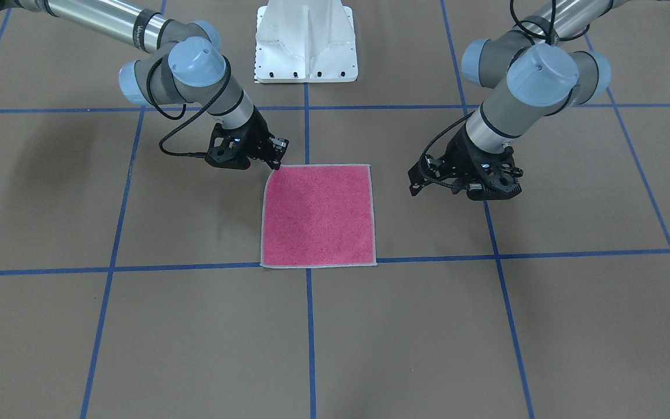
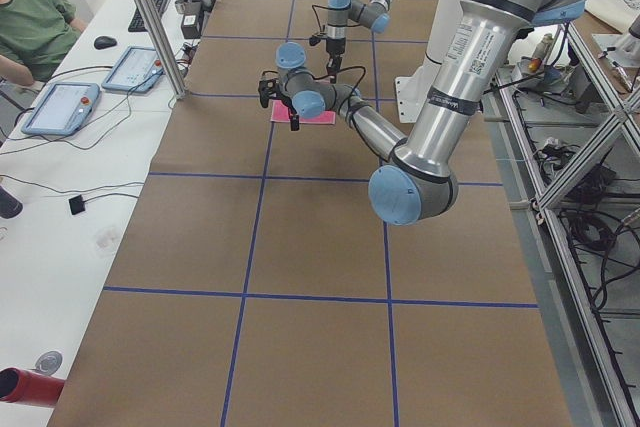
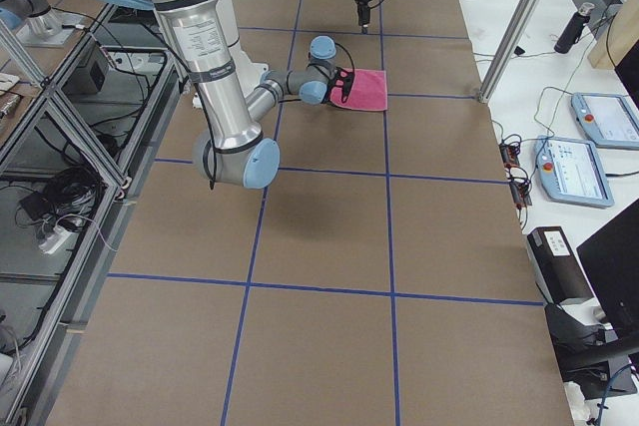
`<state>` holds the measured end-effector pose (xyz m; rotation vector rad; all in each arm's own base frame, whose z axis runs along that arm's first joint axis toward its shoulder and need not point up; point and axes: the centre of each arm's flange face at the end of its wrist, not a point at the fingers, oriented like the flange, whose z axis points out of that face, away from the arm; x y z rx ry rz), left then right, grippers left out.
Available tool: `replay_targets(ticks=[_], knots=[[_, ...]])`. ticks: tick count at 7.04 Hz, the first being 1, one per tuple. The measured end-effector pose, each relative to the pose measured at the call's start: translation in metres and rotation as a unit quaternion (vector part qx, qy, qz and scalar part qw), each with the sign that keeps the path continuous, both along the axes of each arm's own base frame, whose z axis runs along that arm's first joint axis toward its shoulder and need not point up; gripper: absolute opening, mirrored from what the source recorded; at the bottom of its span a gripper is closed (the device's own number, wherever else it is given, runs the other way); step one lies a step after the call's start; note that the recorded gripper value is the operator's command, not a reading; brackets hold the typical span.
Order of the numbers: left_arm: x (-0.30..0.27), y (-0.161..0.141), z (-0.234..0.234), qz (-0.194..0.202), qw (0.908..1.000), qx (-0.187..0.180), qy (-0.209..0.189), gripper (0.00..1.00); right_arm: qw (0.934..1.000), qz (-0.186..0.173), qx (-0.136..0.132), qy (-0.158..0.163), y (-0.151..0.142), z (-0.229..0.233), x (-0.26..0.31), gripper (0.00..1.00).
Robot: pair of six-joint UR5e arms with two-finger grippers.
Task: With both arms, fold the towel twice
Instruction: 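Lower the right gripper onto the towel corner nearest it and pinch, then lower the left gripper to the towel's near corner while the right gripper holds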
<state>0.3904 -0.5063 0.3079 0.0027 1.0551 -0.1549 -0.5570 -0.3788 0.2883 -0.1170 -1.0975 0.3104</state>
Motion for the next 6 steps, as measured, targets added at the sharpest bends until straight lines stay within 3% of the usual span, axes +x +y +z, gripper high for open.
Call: replay_targets(ticks=[6], knots=[[0.008,-0.004,-0.012,-0.004,1.0000,-0.005,0.006,1.00,0.9998,0.016,0.001,-0.015,-0.012,-0.014,0.018,0.00]])
